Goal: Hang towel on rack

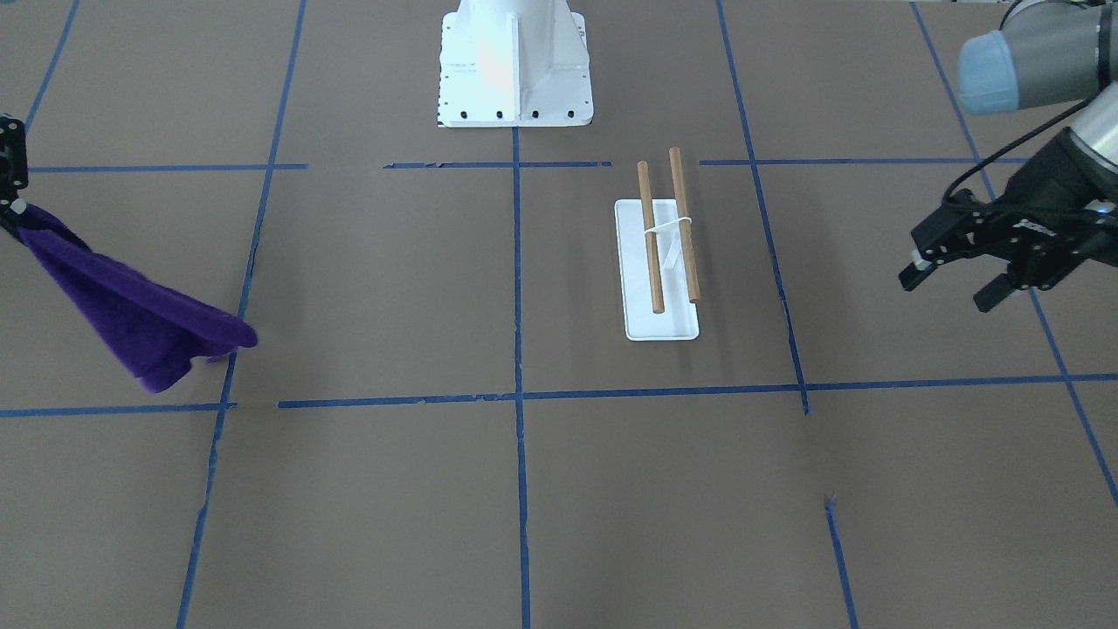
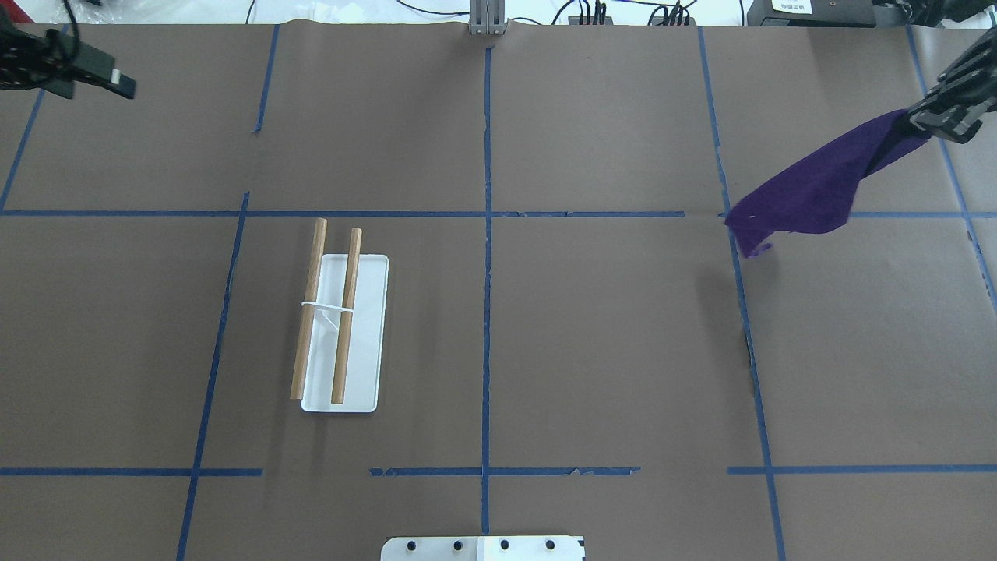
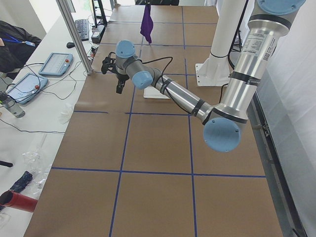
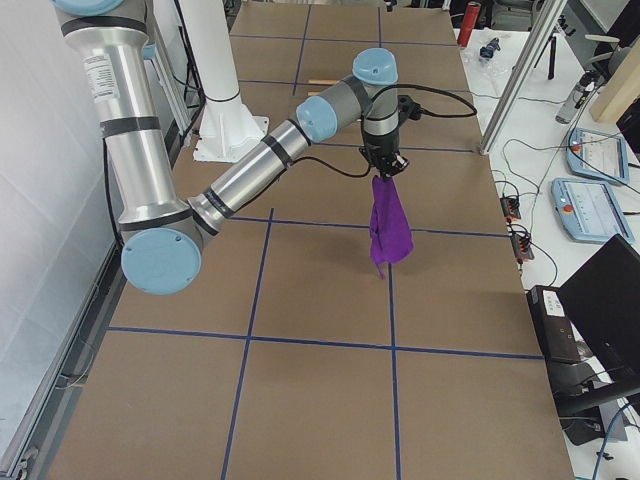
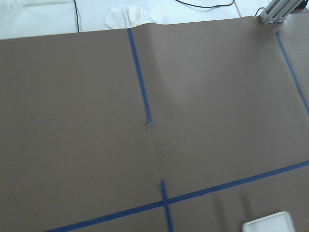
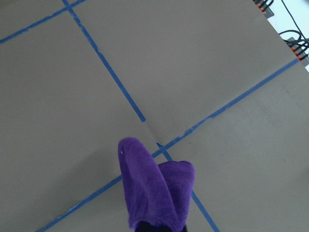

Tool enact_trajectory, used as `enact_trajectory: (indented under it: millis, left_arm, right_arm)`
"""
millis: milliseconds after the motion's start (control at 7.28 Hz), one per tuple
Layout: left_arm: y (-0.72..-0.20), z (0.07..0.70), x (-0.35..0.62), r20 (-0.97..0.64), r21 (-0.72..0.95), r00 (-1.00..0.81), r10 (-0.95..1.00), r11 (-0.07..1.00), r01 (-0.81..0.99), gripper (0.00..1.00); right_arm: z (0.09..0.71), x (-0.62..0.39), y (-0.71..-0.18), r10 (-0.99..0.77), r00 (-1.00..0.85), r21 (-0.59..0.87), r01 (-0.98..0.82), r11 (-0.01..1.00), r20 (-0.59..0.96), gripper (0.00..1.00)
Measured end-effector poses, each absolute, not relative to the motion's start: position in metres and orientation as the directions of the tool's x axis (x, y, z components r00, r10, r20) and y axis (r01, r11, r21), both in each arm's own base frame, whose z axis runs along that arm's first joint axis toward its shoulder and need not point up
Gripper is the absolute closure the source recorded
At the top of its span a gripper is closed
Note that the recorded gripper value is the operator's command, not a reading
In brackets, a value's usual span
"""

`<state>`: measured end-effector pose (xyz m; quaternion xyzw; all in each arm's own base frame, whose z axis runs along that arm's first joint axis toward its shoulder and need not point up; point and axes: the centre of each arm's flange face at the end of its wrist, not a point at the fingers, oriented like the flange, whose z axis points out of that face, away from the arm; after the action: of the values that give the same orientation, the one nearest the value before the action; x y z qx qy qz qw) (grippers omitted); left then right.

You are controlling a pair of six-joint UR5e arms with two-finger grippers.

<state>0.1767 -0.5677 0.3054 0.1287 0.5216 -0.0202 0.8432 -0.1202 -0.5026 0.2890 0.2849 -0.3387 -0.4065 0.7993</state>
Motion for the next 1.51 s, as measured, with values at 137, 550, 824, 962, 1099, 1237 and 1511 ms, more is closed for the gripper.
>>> enact_trajectory:
  millis: [137,550,824,962,1099,1237,1511]
  left_arm:
    - [-0.56,0.267,0.224,-0.921,0.05,0.389,-0.028,0.98,0.191,0.0]
    - [-0.527,0.182,0.329,-0.903,-0.294,0.259,-0.343,0.932,0.211,0.0]
    - [-0.516,0.152,0.379,-0.833,-0.459,0.205,-0.514,0.849,0.261,0.17]
    - [-0.515,0.139,0.397,-0.788,-0.534,0.177,-0.59,0.798,0.279,0.24]
    - [-0.514,0.13,0.411,-0.749,-0.589,0.153,-0.645,0.753,0.292,0.24]
    - [-0.513,0.123,0.423,-0.716,-0.628,0.139,-0.684,0.719,0.298,0.24]
    - [-0.516,0.111,0.441,-0.67,-0.677,0.125,-0.732,0.671,0.302,0.24]
  right_arm:
    - [0.273,-0.144,-0.501,-0.865,0.405,0.747,0.467,0.473,0.295,1.0]
    - [0.212,-0.206,-0.49,-0.867,0.366,0.772,0.42,0.478,0.338,1.0]
    - [0.164,-0.246,-0.476,-0.835,0.381,0.767,0.362,0.529,0.396,1.0]
    - [0.149,-0.267,-0.466,-0.827,0.391,0.767,0.348,0.539,0.404,1.0]
    - [0.138,-0.282,-0.459,-0.826,0.39,0.772,0.337,0.539,0.407,1.0]
    - [0.127,-0.293,-0.453,-0.829,0.383,0.781,0.325,0.533,0.407,1.0]
    - [0.108,-0.302,-0.447,-0.831,0.374,0.795,0.299,0.528,0.411,1.0]
